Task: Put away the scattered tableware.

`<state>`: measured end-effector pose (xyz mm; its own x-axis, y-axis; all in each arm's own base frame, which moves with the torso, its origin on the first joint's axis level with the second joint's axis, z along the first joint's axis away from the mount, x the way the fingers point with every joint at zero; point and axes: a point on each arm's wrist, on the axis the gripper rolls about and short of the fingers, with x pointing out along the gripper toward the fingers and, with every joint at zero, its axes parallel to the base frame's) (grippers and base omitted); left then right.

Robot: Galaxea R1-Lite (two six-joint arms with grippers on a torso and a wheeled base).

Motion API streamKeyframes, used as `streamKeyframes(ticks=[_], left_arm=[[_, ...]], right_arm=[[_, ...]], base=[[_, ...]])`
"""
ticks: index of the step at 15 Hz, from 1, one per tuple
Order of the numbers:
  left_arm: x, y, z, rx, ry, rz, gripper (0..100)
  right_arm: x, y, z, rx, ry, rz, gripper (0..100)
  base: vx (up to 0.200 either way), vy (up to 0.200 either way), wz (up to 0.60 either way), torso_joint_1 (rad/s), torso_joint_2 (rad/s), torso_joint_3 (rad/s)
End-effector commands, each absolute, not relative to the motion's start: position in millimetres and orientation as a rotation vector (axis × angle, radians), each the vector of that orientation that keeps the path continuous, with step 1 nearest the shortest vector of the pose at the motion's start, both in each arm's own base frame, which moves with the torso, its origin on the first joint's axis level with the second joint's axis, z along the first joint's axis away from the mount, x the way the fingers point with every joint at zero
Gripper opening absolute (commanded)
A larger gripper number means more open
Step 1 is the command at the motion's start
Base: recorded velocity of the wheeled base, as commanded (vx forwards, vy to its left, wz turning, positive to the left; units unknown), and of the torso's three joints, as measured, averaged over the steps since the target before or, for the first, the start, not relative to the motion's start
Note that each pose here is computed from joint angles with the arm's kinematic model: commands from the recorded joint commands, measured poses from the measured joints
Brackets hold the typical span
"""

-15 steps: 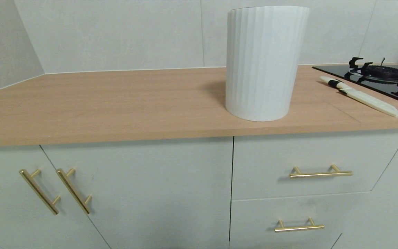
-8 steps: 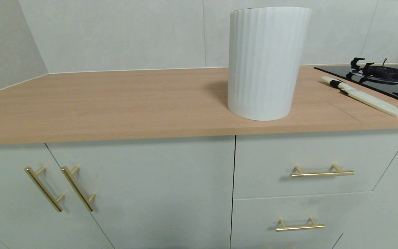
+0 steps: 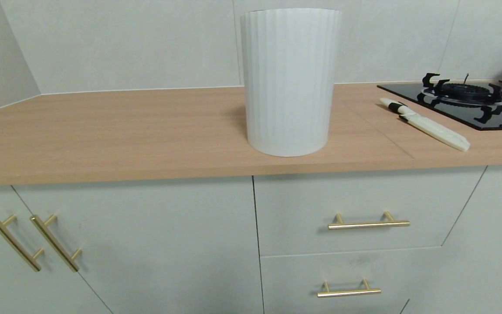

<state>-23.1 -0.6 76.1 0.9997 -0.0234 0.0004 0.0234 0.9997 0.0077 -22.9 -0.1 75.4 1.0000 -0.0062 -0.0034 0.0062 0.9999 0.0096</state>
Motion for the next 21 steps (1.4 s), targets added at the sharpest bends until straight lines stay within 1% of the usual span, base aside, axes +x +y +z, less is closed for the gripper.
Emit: streamKeyframes(ticks=[1, 6, 9, 19, 21], left_arm=[[-23.0, -0.5, 76.0, 0.008, 0.0, -0.023, 100], [-23.0, -0.6, 76.0, 0.008, 0.0, -0.025, 100], [-23.0, -0.5, 76.0, 0.006, 0.0, -0.023, 100], [-23.0, -0.5, 76.0, 0.008, 0.0, -0.023, 100], [-23.0, -0.5, 76.0, 0.008, 0.0, -0.023, 100]], right_arm=[[-22.8, -0.1, 75.5, 0.009, 0.005, -0.006, 100], [-22.8, -0.1, 75.5, 0.009, 0.005, -0.006, 100], [-22.8, -0.1, 75.5, 0.009, 0.005, -0.006, 100], [-22.8, -0.1, 75.5, 0.009, 0.005, -0.006, 100], [-22.8, -0.1, 75.5, 0.009, 0.005, -0.006, 100]], base=[[0.0, 0.0, 0.0, 0.0, 0.0, 0.0], [0.0, 0.0, 0.0, 0.0, 0.0, 0.0], [0.2, 0.0, 0.0, -0.004, 0.0, 0.006], [0.0, 0.0, 0.0, 0.001, -0.01, -0.003], [0.0, 0.0, 0.0, 0.046, -0.27, -0.227]])
